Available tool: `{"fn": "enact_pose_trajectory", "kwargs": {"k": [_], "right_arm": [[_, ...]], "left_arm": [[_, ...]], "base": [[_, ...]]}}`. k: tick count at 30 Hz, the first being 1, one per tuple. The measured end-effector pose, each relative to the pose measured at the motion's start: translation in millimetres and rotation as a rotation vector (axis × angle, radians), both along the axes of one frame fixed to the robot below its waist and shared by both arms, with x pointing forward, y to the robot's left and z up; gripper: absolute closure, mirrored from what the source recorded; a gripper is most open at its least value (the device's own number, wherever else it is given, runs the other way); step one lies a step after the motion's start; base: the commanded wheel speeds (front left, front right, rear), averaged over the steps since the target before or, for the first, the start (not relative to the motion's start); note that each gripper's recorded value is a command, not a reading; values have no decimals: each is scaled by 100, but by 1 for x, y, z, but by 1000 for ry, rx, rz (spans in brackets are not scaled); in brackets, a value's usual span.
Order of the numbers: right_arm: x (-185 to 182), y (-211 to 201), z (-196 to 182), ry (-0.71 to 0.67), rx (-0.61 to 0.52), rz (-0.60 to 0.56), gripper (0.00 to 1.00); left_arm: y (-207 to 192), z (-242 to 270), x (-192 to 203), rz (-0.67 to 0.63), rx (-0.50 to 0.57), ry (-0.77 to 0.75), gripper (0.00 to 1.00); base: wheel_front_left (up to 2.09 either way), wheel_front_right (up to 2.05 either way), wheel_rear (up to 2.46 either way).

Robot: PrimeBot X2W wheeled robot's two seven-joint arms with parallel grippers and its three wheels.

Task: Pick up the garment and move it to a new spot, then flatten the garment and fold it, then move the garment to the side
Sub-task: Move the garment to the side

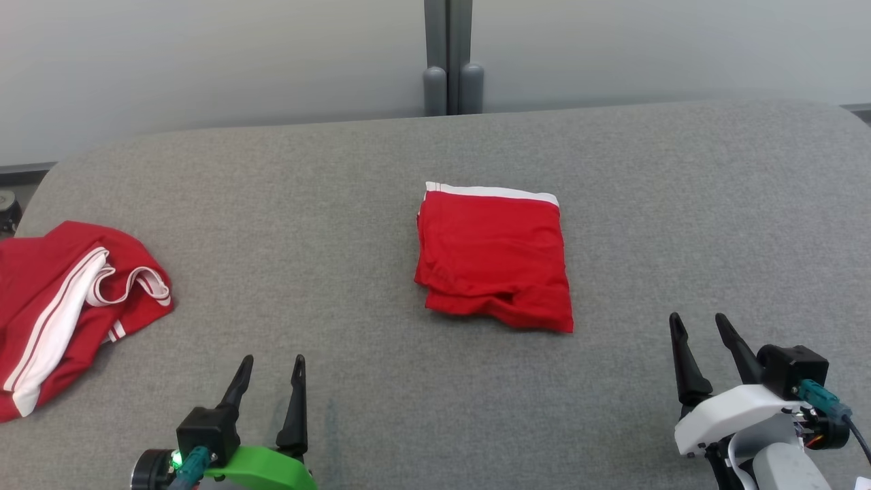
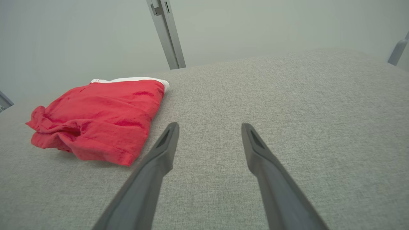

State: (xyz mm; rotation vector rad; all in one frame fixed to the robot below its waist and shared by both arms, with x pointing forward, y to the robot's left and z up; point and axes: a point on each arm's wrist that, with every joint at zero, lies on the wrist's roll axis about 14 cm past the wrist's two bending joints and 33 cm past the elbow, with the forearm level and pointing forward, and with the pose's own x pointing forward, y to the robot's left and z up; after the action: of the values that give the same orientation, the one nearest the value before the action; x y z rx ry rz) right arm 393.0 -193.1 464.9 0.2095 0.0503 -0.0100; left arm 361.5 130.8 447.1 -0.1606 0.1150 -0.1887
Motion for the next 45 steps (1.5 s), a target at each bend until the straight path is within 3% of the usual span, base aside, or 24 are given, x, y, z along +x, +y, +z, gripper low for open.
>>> {"fn": "enact_pose_trajectory", "kwargs": {"k": [8, 17, 26, 27, 28, 29, 38, 42, 45], "right_arm": [[20, 14, 0, -1, -2, 41, 0], [93, 59, 4, -19, -19, 169, 0], [130, 98, -48, 128, -29, 275, 0], [130, 100, -59, 161, -31, 280, 38], [130, 102, -66, 180, -30, 283, 64], [131, 104, -70, 189, -28, 287, 100], [124, 91, -71, 189, 25, 236, 100], [108, 68, -72, 200, 35, 181, 100], [86, 37, -72, 212, 26, 109, 100]], "left_arm": [[-7, 1, 11, -18, -13, -5, 0], [-14, -6, 45, -37, -37, 6, 0], [-11, -31, 60, -25, -50, 68, 0], [-9, -34, 60, -21, -49, 76, 0], [-8, -36, 59, -16, -49, 83, 0], [-6, -38, 59, -11, -48, 89, 0], [-5, -45, 55, -26, -21, 107, 0], [-26, -46, 53, -94, -27, 107, 0], [-63, -42, 53, -199, -53, 92, 0]], "base": [[0, 0, 0], [0, 0, 0], [0, 0, 0], [0, 0, 0], [0, 0, 0], [0, 0, 0], [0, 0, 0], [0, 0, 0], [0, 0, 0]]}}
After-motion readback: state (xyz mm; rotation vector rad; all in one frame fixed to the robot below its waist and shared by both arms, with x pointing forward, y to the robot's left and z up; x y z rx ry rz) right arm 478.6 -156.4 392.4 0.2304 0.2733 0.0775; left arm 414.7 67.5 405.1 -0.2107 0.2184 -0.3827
